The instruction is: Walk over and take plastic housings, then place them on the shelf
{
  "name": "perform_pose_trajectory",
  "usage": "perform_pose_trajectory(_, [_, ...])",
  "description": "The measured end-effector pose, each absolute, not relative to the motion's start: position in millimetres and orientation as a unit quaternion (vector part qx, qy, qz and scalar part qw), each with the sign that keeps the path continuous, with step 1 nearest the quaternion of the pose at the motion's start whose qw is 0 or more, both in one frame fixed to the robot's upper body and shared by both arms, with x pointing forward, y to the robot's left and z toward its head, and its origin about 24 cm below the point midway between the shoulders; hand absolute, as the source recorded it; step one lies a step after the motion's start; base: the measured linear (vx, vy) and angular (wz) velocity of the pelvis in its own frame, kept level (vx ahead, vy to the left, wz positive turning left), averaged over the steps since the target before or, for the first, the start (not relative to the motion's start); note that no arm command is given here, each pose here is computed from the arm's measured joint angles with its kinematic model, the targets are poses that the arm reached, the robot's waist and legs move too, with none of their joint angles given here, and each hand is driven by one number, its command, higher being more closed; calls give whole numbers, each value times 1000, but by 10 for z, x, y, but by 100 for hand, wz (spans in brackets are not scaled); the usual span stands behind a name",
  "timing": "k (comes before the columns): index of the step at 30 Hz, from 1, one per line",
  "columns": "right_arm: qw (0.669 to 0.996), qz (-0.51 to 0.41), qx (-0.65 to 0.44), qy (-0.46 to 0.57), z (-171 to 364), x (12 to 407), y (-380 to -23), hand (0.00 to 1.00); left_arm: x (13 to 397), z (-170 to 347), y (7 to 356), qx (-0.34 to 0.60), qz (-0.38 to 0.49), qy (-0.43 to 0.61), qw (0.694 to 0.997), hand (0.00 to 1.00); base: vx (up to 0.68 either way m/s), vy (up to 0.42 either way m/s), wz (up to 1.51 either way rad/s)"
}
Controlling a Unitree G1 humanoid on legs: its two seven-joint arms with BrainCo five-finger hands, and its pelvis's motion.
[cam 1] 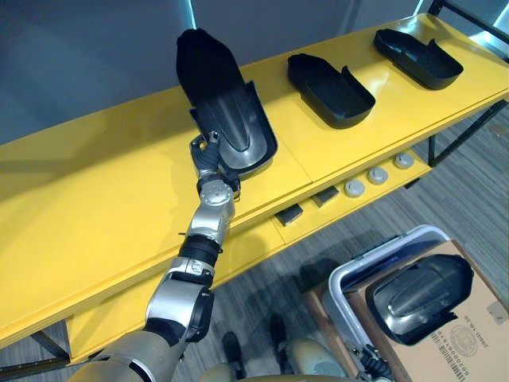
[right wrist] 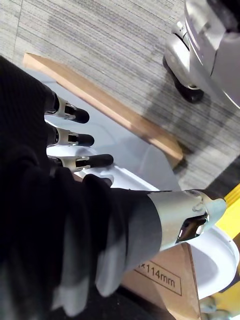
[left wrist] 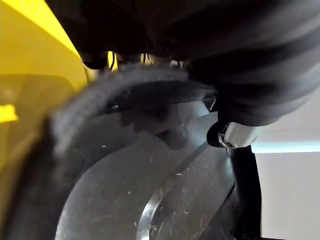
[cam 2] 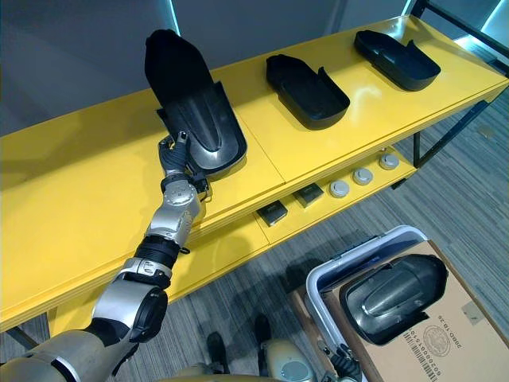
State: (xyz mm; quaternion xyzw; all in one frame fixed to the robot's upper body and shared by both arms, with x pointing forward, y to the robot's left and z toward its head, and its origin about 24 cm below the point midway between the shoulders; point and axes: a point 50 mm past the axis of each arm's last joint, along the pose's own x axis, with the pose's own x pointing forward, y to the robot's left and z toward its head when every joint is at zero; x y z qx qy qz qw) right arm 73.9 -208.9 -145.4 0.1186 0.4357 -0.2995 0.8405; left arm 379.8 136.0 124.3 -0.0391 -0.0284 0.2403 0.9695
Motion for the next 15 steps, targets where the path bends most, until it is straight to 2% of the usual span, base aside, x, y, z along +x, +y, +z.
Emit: perform_pose_trajectory(15, [826, -314, 122, 453, -1515, 703, -2137, 0, 3658, 958, 1801, -50, 317, 7, 947, 0, -2, 19, 11])
